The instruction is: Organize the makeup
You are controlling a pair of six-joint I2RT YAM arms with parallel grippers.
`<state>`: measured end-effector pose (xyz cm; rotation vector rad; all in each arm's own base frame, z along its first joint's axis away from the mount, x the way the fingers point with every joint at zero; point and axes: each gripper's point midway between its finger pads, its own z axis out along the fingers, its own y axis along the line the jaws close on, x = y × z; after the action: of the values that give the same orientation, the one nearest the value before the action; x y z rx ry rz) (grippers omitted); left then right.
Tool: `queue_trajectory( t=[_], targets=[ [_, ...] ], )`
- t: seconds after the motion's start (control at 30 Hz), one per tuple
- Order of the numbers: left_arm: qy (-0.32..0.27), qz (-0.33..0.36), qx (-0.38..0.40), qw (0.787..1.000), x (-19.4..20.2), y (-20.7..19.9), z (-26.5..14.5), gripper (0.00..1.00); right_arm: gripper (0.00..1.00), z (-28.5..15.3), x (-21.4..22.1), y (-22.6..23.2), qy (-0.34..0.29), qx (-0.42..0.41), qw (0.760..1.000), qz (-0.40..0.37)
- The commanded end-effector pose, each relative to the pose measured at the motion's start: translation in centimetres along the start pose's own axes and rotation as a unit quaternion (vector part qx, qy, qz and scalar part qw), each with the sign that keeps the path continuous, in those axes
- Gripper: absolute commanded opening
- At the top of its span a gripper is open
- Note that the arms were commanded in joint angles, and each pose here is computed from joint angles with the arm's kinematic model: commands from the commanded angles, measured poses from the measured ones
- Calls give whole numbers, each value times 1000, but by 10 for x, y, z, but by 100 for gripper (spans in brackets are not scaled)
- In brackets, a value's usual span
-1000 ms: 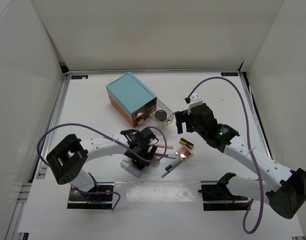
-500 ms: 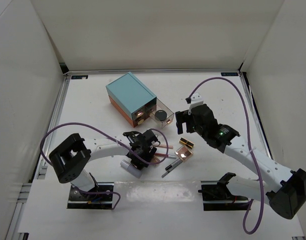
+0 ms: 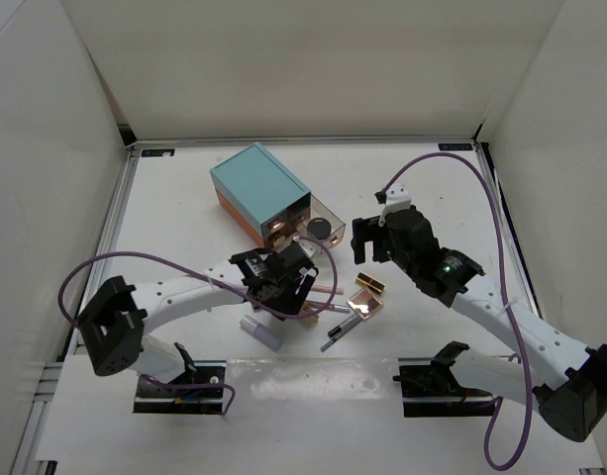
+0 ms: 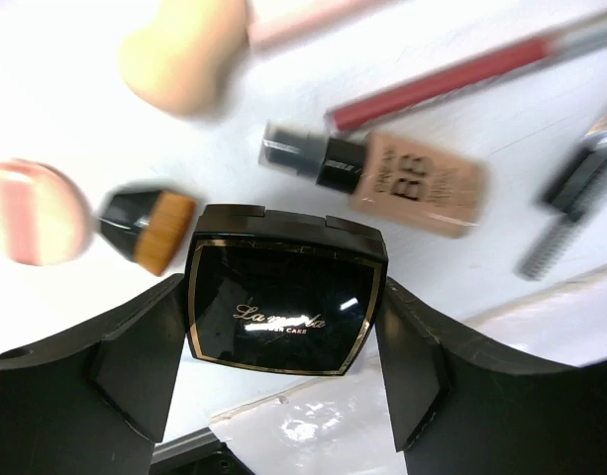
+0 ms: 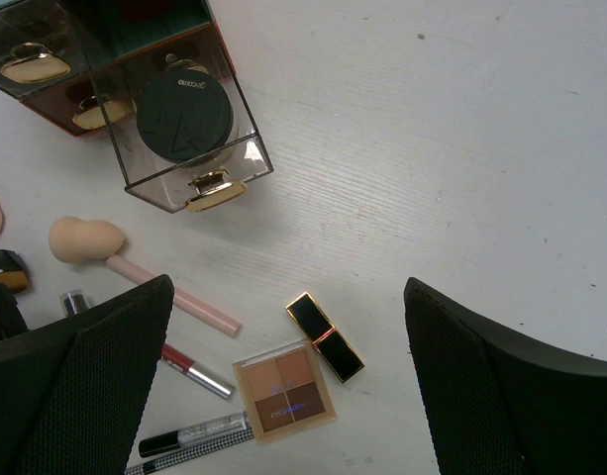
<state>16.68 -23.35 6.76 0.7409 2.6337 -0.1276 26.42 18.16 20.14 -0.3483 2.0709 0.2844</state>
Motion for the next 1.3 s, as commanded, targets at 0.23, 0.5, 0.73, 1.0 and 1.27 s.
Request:
queue_trajectory(
  t=[0.23,0.5,0.73,1.0,1.27],
  targets=[
    [-212,-48,-47,975,-137,30,-90,53,99,-7,-18,-7,-36,15,999,13],
    [-258,-57,-23,964,-242,28,-68,65,99,-10,-13,-27,-31,65,997,17],
    [-221,-43,-12,974,-264,22,-36,66,99,-18,0,-48,-23,108,993,39],
    [-191,-34,-15,981,-244,20,-17,76,99,-23,13,-61,-12,119,992,49],
    [-220,-25,-12,975,-258,19,-40,98,99,-26,46,-59,43,113,991,55]
  ],
)
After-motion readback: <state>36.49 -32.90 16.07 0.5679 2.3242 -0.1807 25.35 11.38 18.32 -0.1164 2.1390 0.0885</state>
